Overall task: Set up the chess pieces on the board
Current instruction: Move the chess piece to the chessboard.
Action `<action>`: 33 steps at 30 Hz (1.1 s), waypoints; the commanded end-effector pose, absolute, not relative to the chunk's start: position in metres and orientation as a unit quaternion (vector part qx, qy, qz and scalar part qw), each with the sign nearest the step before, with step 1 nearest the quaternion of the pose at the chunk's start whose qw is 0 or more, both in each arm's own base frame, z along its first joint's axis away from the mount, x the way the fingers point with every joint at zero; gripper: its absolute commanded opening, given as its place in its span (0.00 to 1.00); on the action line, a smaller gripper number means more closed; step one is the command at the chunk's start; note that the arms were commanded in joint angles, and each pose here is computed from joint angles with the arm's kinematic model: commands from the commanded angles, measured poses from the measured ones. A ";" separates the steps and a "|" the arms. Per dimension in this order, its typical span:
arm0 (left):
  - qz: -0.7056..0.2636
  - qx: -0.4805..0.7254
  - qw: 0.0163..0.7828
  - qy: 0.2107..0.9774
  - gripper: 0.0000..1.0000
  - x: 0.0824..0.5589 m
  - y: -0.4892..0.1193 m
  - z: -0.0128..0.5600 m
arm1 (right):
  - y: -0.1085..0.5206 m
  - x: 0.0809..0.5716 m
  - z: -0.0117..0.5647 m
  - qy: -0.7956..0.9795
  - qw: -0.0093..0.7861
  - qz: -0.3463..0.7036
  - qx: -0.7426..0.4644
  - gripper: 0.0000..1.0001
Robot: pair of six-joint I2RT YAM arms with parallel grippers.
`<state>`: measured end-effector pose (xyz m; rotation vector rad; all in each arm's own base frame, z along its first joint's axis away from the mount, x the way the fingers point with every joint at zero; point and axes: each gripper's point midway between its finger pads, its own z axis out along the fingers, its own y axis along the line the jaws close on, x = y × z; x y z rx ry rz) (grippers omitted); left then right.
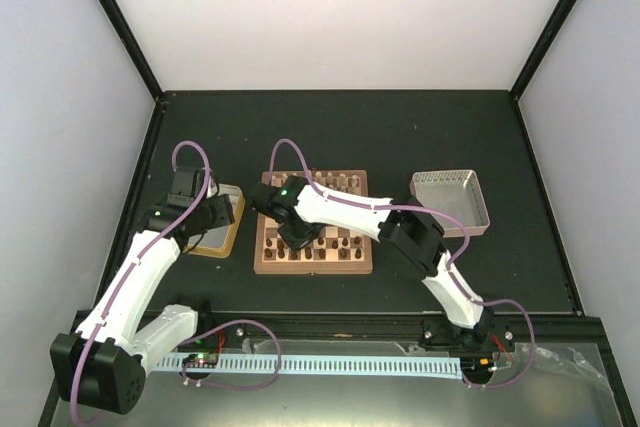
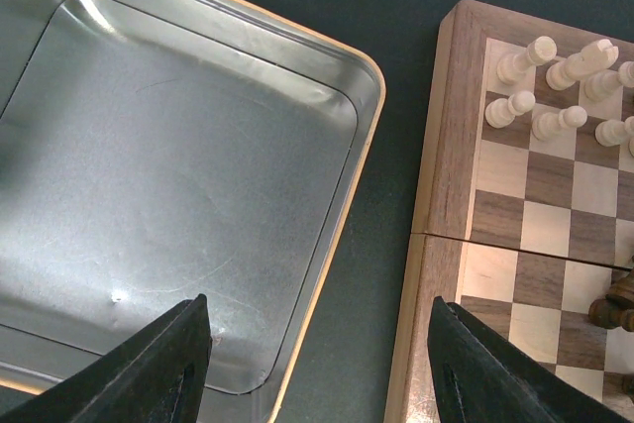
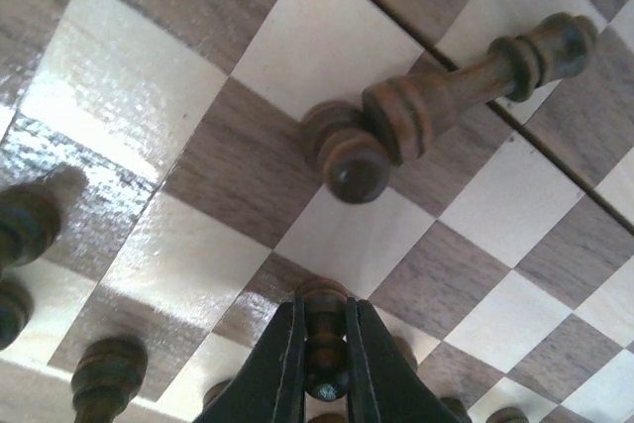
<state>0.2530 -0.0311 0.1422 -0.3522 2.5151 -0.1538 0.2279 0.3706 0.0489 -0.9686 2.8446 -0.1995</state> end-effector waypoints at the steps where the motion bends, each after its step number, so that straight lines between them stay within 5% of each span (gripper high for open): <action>1: -0.067 -0.135 0.315 0.937 0.62 0.258 -0.031 0.160 | 0.378 0.222 0.065 0.942 0.066 -0.024 -0.328 0.04; 24: -0.084 -0.126 0.313 0.938 0.65 0.259 -0.038 0.158 | 0.384 0.244 0.109 0.957 0.106 0.021 -0.268 0.25; 33: -0.254 0.029 0.278 0.926 0.66 0.256 -0.115 0.155 | 0.346 0.275 0.122 0.970 0.158 0.109 -0.148 0.26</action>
